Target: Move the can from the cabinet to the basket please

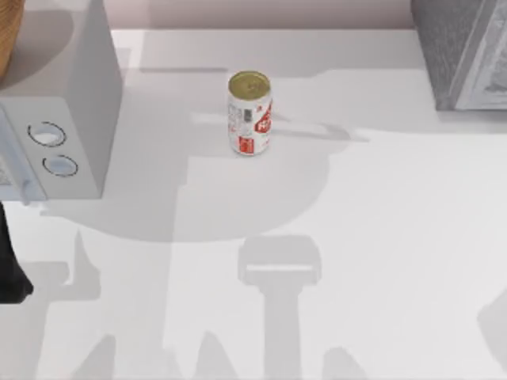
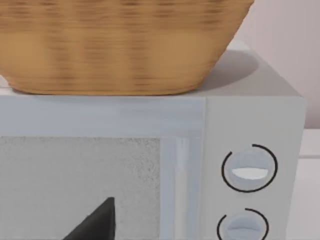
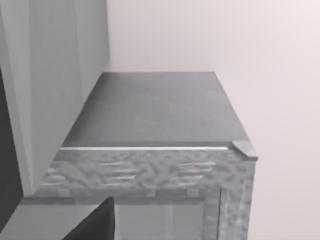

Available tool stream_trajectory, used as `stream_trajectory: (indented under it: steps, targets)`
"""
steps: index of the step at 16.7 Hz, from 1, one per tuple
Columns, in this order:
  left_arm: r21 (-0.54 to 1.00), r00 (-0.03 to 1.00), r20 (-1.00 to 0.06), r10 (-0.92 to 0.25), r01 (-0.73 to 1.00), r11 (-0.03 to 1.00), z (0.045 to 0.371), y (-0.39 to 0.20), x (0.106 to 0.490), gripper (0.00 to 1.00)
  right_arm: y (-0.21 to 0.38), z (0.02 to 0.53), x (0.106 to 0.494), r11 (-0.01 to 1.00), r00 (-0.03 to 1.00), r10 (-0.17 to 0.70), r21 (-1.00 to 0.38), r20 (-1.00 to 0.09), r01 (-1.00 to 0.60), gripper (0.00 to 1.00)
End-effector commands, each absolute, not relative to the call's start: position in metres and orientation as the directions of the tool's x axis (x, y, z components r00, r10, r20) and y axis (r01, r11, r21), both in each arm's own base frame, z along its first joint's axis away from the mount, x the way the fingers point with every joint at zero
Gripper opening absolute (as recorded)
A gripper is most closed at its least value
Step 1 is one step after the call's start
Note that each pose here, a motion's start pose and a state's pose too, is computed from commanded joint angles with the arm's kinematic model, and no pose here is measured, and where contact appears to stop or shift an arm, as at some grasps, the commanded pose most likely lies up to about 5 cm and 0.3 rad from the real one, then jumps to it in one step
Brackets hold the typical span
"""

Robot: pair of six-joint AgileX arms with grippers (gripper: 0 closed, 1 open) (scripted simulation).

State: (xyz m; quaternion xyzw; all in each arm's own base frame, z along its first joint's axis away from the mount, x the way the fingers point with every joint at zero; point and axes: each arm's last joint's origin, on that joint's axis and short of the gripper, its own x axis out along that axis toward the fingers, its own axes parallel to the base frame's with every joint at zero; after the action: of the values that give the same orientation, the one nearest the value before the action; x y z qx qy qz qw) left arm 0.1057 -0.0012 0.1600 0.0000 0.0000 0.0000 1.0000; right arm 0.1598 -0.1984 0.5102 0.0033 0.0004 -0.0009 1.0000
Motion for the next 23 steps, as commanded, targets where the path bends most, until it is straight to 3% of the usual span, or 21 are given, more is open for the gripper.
stream_trajectory:
  steps: [5, 11, 17, 23]
  targets:
    - [0.000, 1.000, 0.000, 0.000, 0.000, 1.000, 0.160, -0.001, 0.106, 1.00, -0.165, 0.509, 0.206, 1.000, 1.000, -0.011, 0.020, -0.010, 0.012, 1.00]
    - [0.000, 1.000, 0.000, 0.000, 0.000, 1.000, 0.160, -0.001, 0.106, 1.00, -0.055, 0.516, 0.257, 1.000, 1.000, -0.014, 0.013, 0.011, 0.014, 1.00]
    - [0.000, 1.000, 0.000, 0.000, 0.000, 1.000, 0.160, -0.001, 0.106, 1.00, 0.059, 0.518, 0.243, 1.000, 1.000, -0.001, 0.017, 0.027, 0.001, 1.00]
    - [0.000, 1.000, 0.000, 0.000, 0.000, 1.000, 0.160, -0.001, 0.106, 1.00, 0.098, 0.511, 0.226, 1.000, 1.000, 0.000, 0.003, 0.001, 0.000, 1.00]
